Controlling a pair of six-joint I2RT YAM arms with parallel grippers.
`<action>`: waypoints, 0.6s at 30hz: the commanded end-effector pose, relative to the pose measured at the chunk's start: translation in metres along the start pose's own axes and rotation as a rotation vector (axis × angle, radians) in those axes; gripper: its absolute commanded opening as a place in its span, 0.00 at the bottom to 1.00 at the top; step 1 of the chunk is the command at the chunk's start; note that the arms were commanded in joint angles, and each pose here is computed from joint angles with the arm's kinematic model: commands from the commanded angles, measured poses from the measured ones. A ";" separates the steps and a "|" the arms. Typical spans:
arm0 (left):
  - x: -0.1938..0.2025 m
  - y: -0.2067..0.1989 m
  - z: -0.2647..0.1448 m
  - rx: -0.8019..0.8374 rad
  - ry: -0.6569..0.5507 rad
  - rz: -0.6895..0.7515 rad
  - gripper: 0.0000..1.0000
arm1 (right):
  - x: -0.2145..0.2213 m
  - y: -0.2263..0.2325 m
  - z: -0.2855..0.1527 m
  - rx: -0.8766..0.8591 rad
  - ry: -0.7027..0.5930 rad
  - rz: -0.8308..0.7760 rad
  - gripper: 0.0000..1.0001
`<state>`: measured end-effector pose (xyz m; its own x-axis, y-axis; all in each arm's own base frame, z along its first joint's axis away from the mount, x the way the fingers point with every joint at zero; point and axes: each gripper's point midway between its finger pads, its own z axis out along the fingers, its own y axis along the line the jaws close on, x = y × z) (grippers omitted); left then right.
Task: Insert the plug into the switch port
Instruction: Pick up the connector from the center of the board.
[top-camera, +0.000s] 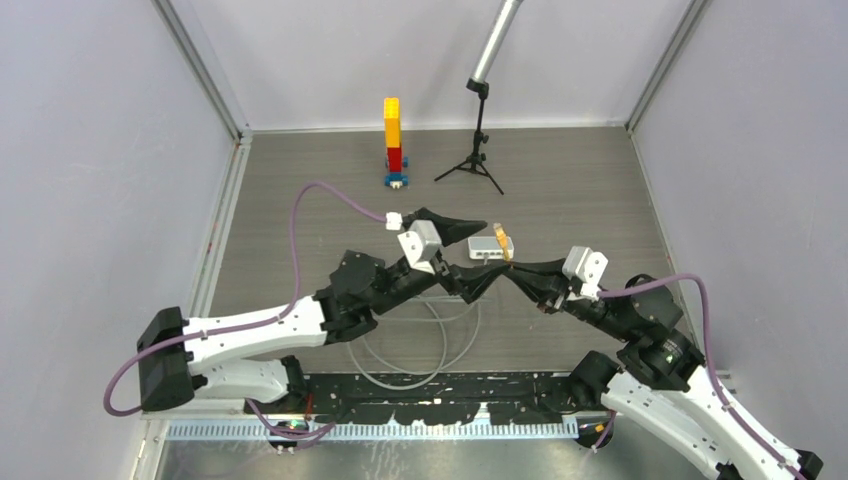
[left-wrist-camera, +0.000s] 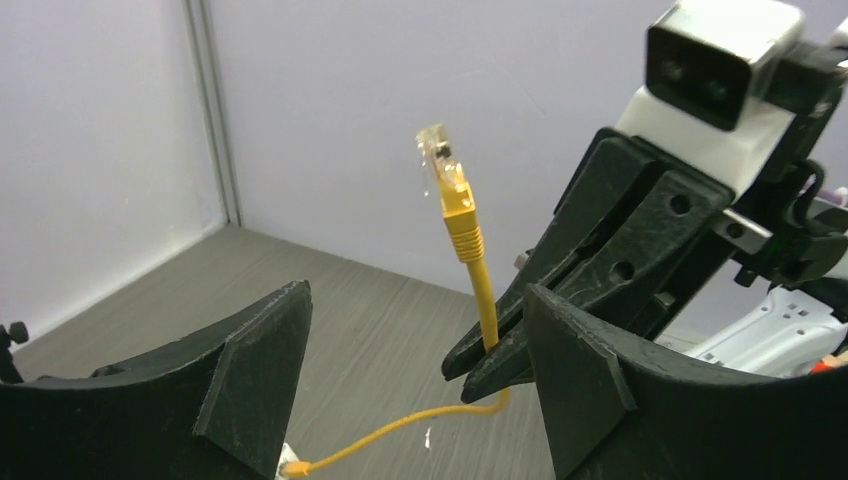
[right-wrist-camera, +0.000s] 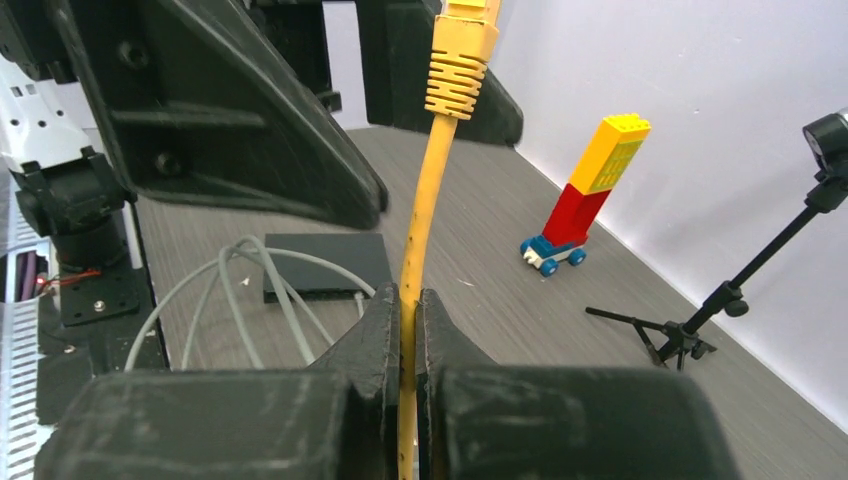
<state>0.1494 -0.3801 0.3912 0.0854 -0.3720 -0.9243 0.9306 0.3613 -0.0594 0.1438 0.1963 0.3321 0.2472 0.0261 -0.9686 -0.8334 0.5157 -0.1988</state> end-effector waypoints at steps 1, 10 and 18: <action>-0.042 0.003 0.016 -0.026 -0.135 -0.007 0.77 | -0.020 -0.012 -0.001 0.050 -0.055 -0.054 0.00; -0.058 0.004 0.020 -0.039 -0.205 -0.033 0.62 | -0.014 -0.006 -0.003 0.025 -0.039 -0.039 0.01; -0.057 0.007 0.022 -0.053 -0.195 -0.045 0.37 | -0.014 -0.001 -0.004 0.005 -0.046 -0.031 0.01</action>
<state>0.1574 -0.3852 0.4176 0.0901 -0.4604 -0.8832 0.9214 0.3752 -0.1016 0.1450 0.1948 0.3274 0.2495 0.0018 -0.9684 -0.8280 0.5190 -0.2124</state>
